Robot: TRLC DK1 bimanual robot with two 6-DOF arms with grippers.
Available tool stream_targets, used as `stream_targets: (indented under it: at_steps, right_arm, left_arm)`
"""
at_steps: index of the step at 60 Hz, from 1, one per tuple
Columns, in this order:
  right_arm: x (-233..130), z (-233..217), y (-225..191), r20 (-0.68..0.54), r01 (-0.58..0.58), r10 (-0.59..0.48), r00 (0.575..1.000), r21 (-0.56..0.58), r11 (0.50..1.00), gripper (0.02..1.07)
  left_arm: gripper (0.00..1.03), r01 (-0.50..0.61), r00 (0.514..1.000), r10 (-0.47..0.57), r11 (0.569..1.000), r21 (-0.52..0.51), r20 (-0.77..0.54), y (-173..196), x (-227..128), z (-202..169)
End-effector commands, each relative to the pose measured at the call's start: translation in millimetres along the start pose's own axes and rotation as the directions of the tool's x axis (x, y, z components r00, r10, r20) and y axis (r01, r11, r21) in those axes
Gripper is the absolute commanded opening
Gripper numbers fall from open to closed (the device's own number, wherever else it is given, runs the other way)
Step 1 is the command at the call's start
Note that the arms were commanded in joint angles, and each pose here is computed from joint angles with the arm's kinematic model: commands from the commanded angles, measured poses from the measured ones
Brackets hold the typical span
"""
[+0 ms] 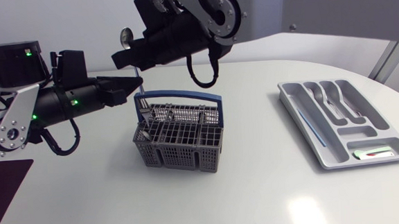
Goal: Unload the cutlery basket into the drawer organizer.
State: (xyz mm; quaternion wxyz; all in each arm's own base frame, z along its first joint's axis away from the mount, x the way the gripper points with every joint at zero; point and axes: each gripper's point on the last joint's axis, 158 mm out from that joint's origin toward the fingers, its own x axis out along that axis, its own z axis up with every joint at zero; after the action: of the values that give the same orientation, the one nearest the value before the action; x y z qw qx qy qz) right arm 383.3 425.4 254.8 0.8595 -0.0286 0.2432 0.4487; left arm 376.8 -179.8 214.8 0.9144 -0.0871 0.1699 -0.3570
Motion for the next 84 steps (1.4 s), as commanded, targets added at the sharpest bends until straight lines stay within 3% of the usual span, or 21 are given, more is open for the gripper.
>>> stream_targets:
  at_steps: [1,17,20,24,27,31,41,54,71,84]
  right_arm:
    - [5,2,7,0.005,-0.020,0.020,1.000,-0.012,1.000,0.09]
    - [5,0,10,0.004,-0.031,0.031,1.000,-0.027,0.999,0.08]
    - [6,-1,10,0.001,-0.030,0.031,1.000,-0.028,0.999,0.08]
    - [6,-2,9,0.000,-0.031,0.031,1.000,-0.029,0.999,0.08]
    - [6,-4,9,-0.005,-0.032,0.032,0.999,-0.031,0.999,0.08]
    - [6,-6,11,-0.010,-0.039,0.039,0.999,-0.036,0.999,0.08]
    - [-5,-3,-1,-0.004,-0.018,0.018,1.000,-0.041,0.999,0.08]
    - [-41,-7,-37,-0.060,0.019,-0.023,0.998,-0.078,0.997,0.08]
    - [-109,-26,-100,-0.141,0.079,-0.102,0.985,-0.155,0.985,0.08]
    - [-178,-73,-165,-0.260,0.104,-0.167,0.951,-0.239,0.965,0.08]
  left_arm:
    - [0.04,0.007,1.000,-0.007,1.000,-0.010,0.024,1,1,13]
    - [0.08,0.005,1.000,-0.004,1.000,-0.007,0.030,2,0,14]
    - [0.22,0.005,0.999,-0.005,1.000,-0.005,0.034,1,0,15]
    - [0.51,0.004,0.999,-0.004,1.000,0.001,0.045,1,-2,18]
    - [0.86,0.003,0.998,-0.004,1.000,0.012,0.063,0,-5,25]
    - [0.98,0.001,0.996,-0.003,1.000,0.023,0.085,-2,-10,34]
    - [0.99,0.001,0.993,-0.007,0.999,0.053,0.117,-11,-21,48]
    - [0.99,-0.052,0.996,0.047,0.996,0.067,0.079,4,-33,48]
    - [0.99,-0.090,0.995,0.086,0.993,0.080,0.042,18,-36,40]
    - [0.99,-0.123,0.992,0.125,0.986,0.113,-0.014,27,-28,26]
